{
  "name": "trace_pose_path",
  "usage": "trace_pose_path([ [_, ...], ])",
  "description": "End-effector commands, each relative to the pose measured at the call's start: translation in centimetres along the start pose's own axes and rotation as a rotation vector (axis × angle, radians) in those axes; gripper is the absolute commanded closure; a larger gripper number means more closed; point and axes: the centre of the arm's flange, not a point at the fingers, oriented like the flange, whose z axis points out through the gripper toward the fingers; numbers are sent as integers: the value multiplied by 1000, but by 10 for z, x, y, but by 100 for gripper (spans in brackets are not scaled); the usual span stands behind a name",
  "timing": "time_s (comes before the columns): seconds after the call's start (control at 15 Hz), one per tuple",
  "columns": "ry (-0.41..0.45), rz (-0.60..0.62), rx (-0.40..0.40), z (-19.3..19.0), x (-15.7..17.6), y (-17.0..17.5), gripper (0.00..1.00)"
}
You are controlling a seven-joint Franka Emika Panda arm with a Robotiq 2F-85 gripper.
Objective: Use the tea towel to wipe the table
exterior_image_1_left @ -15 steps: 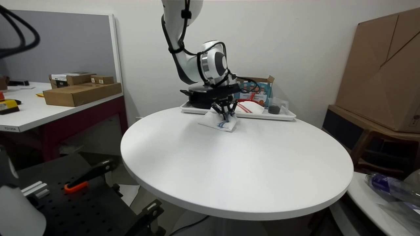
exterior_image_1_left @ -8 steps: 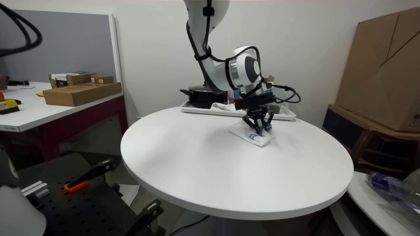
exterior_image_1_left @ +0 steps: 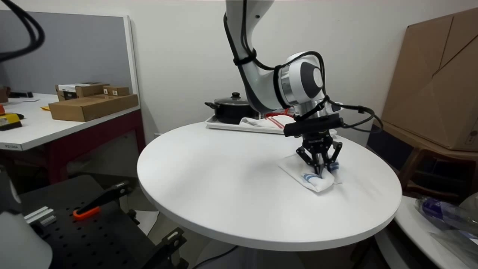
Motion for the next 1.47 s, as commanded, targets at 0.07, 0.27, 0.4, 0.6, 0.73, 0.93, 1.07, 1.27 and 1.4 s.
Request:
trace_pose_path([
  [0.07, -34, -178, 135, -25, -55, -83, 95],
  [0.27, 14, -311, 198, -52, -59, -142, 95],
  [0.4, 59, -393, 226, -69, -55, -181, 95],
  [0.6, 128, -449, 252, -94, -34, -234, 95],
  [0.73, 149, -447, 273, -104, -15, -256, 95],
  [0.93, 153, -377, 280, -101, 25, -258, 95],
  [1.07, 144, -300, 263, -85, 54, -235, 95],
  [1.27, 137, -184, 225, -69, 80, -184, 95],
  [1.4, 132, -116, 195, -58, 83, -145, 95],
])
